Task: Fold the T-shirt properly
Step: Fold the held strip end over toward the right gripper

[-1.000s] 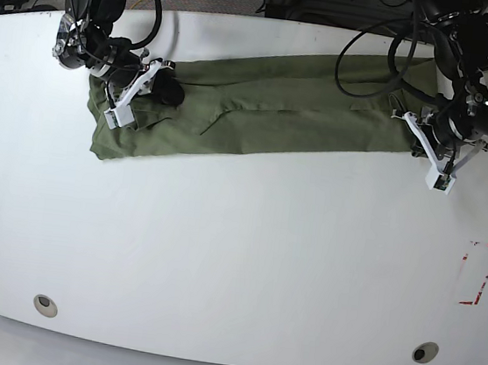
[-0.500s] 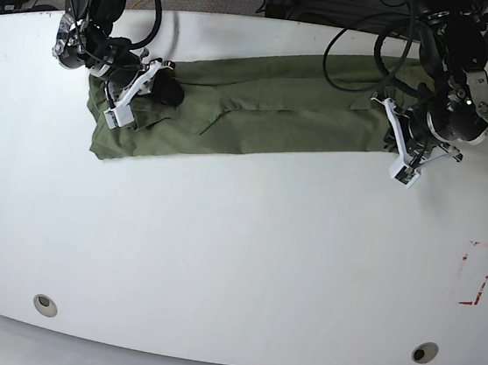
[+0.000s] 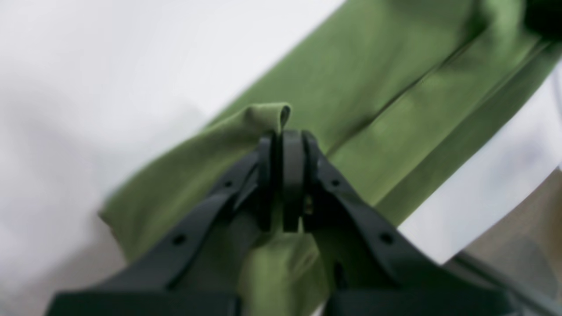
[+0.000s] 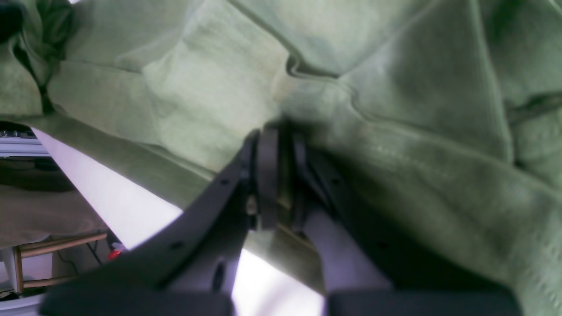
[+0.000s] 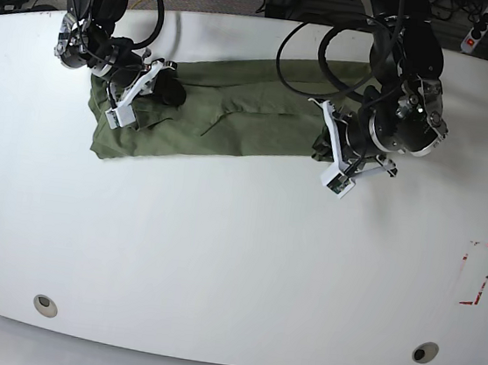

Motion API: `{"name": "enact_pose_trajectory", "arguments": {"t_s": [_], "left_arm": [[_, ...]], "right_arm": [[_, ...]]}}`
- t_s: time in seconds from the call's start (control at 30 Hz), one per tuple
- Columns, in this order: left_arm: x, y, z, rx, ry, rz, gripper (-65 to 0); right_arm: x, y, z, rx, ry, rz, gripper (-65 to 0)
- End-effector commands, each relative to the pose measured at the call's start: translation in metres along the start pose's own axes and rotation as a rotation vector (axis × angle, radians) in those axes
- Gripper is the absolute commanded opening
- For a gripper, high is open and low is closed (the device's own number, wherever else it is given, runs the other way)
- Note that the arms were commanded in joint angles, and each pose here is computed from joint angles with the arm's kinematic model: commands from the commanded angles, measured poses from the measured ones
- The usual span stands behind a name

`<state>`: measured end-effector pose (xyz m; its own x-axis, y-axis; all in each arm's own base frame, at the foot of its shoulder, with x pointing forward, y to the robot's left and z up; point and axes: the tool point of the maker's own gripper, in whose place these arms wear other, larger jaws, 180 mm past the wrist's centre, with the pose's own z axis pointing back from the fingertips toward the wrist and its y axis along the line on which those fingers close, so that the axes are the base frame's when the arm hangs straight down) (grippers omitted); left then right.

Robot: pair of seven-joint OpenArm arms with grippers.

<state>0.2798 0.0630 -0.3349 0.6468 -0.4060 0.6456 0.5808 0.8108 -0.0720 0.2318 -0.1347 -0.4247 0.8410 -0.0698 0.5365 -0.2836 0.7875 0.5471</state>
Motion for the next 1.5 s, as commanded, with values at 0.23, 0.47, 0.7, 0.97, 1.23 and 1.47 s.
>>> {"name": "enact_pose_trajectory", "arguments": {"t_s": [0.23,0.47,0.7,0.97,1.23,1.47], "left_arm": [[0.04,-0.023,-0.009,-0.064,-0.073,-0.097,-65.0],[0.037,-0.042,-0.025,-0.133,-0.032,-0.128,-65.0],[0.039,-0.059,-0.034,-0.184,-0.018,-0.173,-65.0],[0.049,-0.073,-0.051,-0.246,-0.026,-0.198,-65.0],[0.054,-0.068,-0.064,-0.267,-0.013,-0.186,-65.0],[0.06,-0.071,-0.071,-0.284,0.003,-0.211,-65.0]], "right_arm": [[-0.002,-0.004,0.002,-0.021,0.026,0.016,-61.5],[-0.002,-0.004,0.002,-0.021,0.026,0.016,-61.5],[-0.002,-0.004,0.003,-0.022,0.025,0.015,-61.5],[-0.002,-0.004,0.002,-0.02,0.025,0.014,-61.5],[-0.003,-0.004,0.002,-0.02,0.026,0.011,-61.5],[-0.004,-0.001,-0.001,-0.011,0.022,0.004,-61.5]]}}
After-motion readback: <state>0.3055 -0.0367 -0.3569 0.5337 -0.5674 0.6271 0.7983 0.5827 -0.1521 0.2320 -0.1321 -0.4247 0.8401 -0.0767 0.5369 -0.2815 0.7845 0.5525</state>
